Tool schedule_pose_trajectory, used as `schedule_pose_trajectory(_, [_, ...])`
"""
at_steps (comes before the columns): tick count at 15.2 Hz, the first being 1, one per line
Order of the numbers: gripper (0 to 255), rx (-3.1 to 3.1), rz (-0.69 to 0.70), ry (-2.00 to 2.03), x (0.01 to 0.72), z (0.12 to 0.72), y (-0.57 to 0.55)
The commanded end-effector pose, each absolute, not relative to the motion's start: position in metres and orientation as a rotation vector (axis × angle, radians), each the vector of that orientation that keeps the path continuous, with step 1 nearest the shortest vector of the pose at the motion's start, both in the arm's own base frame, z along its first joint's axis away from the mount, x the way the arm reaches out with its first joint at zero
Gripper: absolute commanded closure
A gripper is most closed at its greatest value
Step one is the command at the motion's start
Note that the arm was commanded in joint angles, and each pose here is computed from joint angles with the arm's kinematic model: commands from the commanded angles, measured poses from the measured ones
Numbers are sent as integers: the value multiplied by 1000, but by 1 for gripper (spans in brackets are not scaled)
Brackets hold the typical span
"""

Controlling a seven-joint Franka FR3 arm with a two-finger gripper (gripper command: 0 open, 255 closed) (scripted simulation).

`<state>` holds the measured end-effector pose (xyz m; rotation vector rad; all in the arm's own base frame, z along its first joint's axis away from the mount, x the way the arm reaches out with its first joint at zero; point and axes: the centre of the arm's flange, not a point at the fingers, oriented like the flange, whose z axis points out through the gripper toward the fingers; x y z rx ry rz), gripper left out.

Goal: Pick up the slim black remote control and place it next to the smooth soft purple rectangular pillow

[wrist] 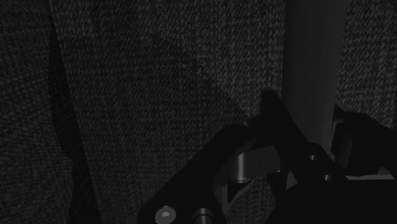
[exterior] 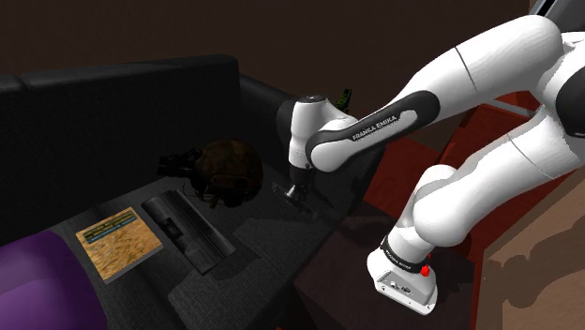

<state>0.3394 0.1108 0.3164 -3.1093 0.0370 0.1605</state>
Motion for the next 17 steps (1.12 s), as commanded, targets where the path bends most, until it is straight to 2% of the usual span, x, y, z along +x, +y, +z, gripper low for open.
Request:
schedule_pose_trajectory(1, [255,-3109,161,37,339,328,110])
schedule_pose_trajectory(17, [255,-3109,161,37,342,405,123])
